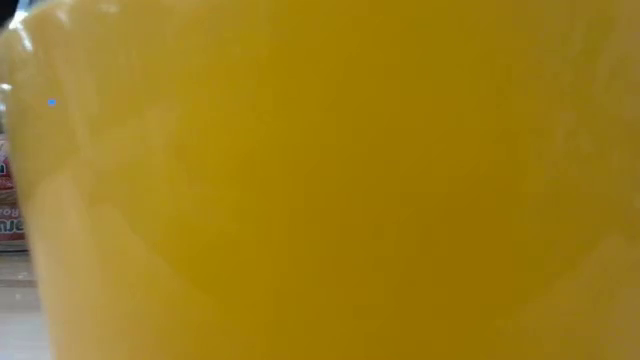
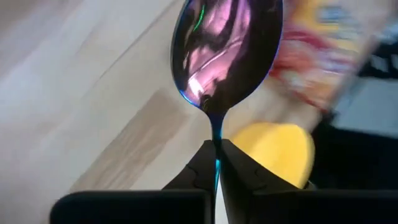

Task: Pick & Place Food Item
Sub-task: Put the left violet spoon into the white bin

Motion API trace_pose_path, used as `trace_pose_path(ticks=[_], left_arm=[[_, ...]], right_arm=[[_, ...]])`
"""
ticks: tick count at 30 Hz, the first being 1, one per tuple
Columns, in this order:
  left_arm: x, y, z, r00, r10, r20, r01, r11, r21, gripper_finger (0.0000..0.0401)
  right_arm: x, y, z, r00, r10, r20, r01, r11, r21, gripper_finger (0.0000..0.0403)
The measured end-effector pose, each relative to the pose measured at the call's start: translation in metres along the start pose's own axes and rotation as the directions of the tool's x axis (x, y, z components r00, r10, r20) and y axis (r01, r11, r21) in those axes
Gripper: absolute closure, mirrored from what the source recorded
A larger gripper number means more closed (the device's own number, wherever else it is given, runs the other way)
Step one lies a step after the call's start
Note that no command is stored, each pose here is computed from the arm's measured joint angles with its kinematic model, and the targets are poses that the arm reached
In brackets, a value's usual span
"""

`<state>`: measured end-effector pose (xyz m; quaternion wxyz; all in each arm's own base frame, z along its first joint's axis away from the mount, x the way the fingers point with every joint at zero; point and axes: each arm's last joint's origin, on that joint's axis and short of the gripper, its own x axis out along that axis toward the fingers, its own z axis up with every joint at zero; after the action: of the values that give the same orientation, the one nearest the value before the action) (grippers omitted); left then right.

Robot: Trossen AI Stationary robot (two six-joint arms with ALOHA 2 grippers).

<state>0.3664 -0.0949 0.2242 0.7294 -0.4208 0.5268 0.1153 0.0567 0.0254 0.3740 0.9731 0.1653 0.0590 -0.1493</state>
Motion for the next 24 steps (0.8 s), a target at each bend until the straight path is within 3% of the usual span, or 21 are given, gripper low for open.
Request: trace_pose_path(ticks=[7,16,24], left_arm=[[-0.056,-0.003,0.014,0.981,-0.150,0.122,0.108,0.949,0.297,0.0400],[-0.100,0.031,0.060,0.949,-0.150,0.278,0.014,0.900,0.436,0.0401],[-0.129,0.060,0.110,0.928,-0.176,0.329,-0.035,0.836,0.547,0.0401]], right_arm=[[0.000,0.000,0.000,1.000,-0.001,0.000,0.001,1.000,-0.003,0.0168],[0.000,-0.001,0.001,0.999,-0.027,0.020,0.027,1.000,0.001,0.0168],[0.000,-0.003,0.002,0.992,-0.099,0.076,0.094,0.993,0.069,0.0168]])
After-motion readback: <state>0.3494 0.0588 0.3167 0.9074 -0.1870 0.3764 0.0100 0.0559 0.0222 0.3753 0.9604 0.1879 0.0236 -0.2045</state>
